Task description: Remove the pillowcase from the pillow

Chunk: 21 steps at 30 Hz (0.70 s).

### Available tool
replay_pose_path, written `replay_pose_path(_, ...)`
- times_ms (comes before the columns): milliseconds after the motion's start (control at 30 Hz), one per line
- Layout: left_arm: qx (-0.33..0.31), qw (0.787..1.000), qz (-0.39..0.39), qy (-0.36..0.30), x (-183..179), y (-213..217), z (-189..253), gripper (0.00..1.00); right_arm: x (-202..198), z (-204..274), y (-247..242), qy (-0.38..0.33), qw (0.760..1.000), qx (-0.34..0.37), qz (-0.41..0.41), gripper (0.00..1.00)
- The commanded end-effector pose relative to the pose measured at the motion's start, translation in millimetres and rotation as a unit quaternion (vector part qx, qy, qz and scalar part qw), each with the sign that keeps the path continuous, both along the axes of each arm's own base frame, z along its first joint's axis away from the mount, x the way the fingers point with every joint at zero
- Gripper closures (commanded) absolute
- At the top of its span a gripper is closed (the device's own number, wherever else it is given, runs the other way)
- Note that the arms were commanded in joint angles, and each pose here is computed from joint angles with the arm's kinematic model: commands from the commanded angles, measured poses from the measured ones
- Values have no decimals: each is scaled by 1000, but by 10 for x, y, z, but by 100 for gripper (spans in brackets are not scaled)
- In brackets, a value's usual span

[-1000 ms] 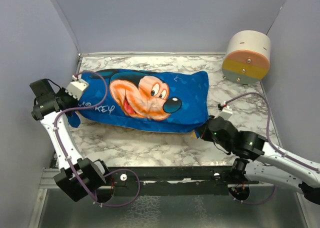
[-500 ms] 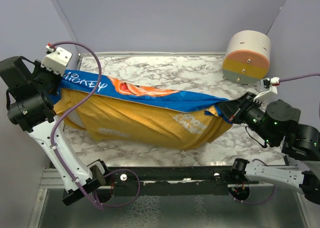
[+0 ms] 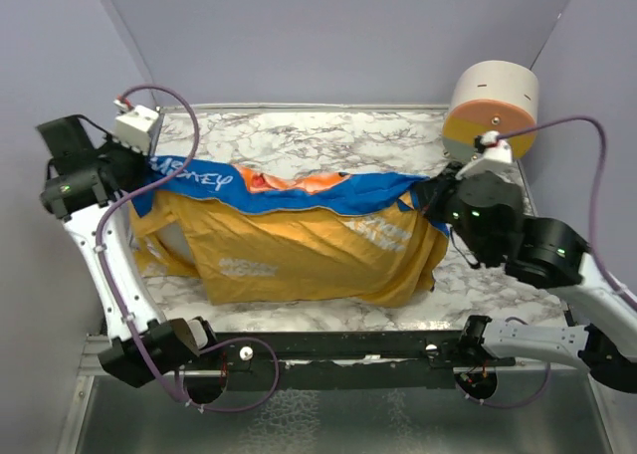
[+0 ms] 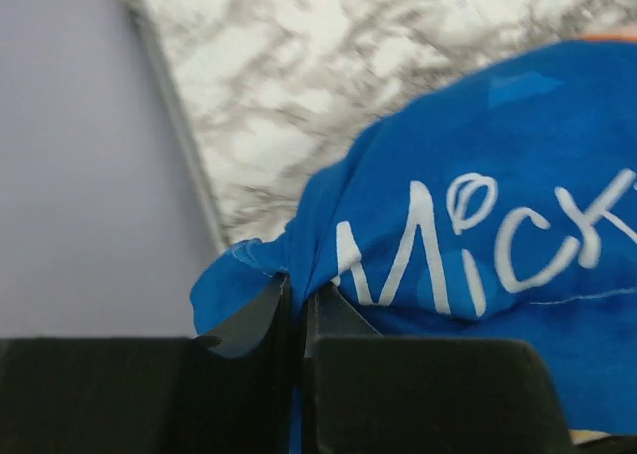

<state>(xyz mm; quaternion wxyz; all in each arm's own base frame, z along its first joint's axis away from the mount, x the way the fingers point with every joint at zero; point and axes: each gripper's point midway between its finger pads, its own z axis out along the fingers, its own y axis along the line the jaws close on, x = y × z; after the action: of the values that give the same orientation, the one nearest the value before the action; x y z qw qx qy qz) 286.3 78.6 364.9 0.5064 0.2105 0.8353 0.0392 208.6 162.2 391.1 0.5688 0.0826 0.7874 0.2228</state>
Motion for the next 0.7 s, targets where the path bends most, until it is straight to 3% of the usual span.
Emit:
replay_pose_path(0,-23,999,-31,38,323,-341,-698,100,665,-390,188,8,996,-74,-45,99)
replay_pose_path(33,-17,999,-26,30,441,-371,-798,89,868,-558,179,35,996,-70,-38,99)
replay_pose_path(100,-20,999,-16,35,610,-426,-983,46,1228,-921,108,86,993,-70,-38,99)
replay_pose_path(167,-31,998,5,46,805,-370,-1013,9,1555,-1271,53,117,985,-113,-60,99)
replay_pose_path(200,-32,998,19,50,909,-314,-972,2,1650,-1306,5,120,982,-129,-72,99)
replay_pose_path(300,-12,998,39,55,1098,-143,-788,1,1945,-1576,-20,164,967,-174,-93,98)
replay_pose_path(333,-8,998,37,53,1107,-115,-737,1,2008,-1579,4,166,965,-179,-92,93)
replay_pose_path(400,-6,998,13,59,1044,-168,-735,1,2095,-1540,63,158,968,-178,-85,77)
replay_pose_path(500,-28,996,-25,79,877,-344,-879,1,2190,-1450,114,135,973,-170,-81,43)
replay_pose_path(667,-50,995,-34,79,767,-451,-1009,1,2315,-1308,191,115,976,-171,-72,22)
